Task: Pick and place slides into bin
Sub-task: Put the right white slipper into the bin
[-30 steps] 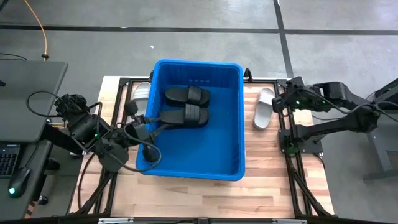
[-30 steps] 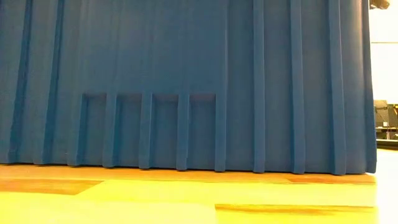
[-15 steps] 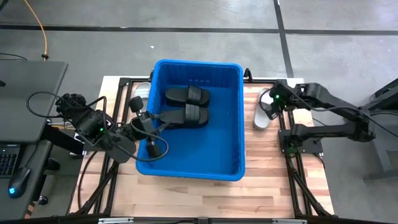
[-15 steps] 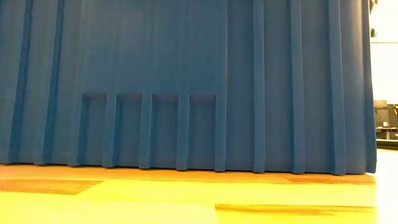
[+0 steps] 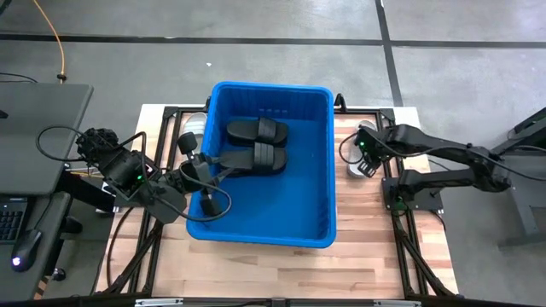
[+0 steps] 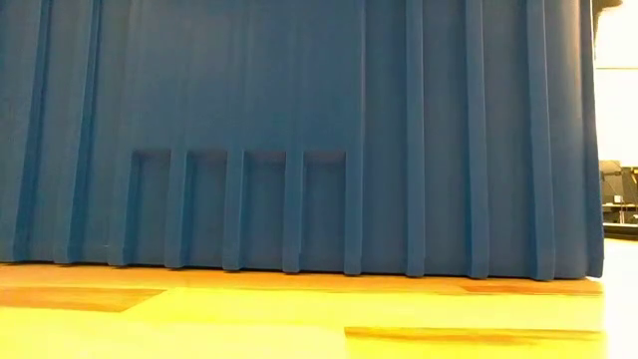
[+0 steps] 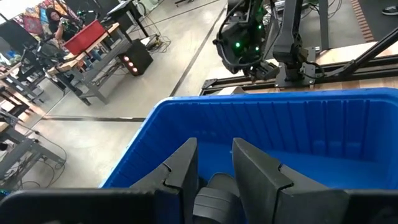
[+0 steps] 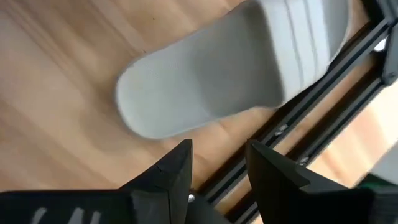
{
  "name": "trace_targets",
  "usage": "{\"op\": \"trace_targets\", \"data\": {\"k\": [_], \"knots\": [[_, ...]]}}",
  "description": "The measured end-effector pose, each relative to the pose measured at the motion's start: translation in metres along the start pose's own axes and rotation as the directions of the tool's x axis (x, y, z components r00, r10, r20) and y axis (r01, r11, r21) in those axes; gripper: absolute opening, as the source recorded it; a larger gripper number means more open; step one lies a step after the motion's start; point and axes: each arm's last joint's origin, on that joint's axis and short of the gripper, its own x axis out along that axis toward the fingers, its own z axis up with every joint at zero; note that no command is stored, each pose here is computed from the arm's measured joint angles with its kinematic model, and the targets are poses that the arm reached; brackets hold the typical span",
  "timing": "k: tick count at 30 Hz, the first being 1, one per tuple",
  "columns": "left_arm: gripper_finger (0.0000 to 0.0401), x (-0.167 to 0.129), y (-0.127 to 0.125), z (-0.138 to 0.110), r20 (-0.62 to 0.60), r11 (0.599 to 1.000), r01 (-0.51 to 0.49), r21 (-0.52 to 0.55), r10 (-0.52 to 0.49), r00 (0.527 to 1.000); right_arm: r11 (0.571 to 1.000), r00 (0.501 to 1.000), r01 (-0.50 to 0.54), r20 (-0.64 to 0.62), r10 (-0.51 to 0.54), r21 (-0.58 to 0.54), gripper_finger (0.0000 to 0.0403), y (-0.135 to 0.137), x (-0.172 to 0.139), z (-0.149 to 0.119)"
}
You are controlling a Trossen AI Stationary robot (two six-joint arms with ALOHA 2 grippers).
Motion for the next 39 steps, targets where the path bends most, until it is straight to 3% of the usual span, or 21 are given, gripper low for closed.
{"op": "trace_targets", "data": {"k": [4, 8, 13, 24, 39], "knots": [[0.0092, 0.000, 0.000, 0.000, -0.001, 1.000, 0.004, 0.000, -0.004, 1.000, 0.999, 0.999, 0.035, -0.010, -0.036, -0.020, 0.0138, 0.002, 0.005, 0.006], [0.0092, 0.000, 0.000, 0.000, -0.002, 1.000, 0.013, 0.000, -0.013, 1.000, 1.000, 0.999, -0.010, -0.046, 0.011, 0.025, 0.0139, 0.006, 0.010, 0.011], [0.0092, 0.000, 0.000, 0.000, -0.002, 1.000, 0.012, 0.000, -0.012, 1.000, 0.998, 0.999, -0.050, 0.000, 0.050, -0.037, 0.0140, 0.017, 0.017, 0.026], [0.0092, 0.000, -0.001, 0.003, 0.013, 0.999, 0.030, -0.030, -0.030, 0.999, 0.999, 0.996, 0.028, -0.084, -0.030, -0.019, 0.0163, 0.012, 0.038, 0.039], [0.0092, 0.000, -0.003, 0.008, 0.046, 0.995, 0.055, -0.084, -0.051, 0.998, 0.985, 0.973, 0.140, -0.201, -0.117, 0.101, 0.0189, -0.010, 0.059, 0.046]]}}
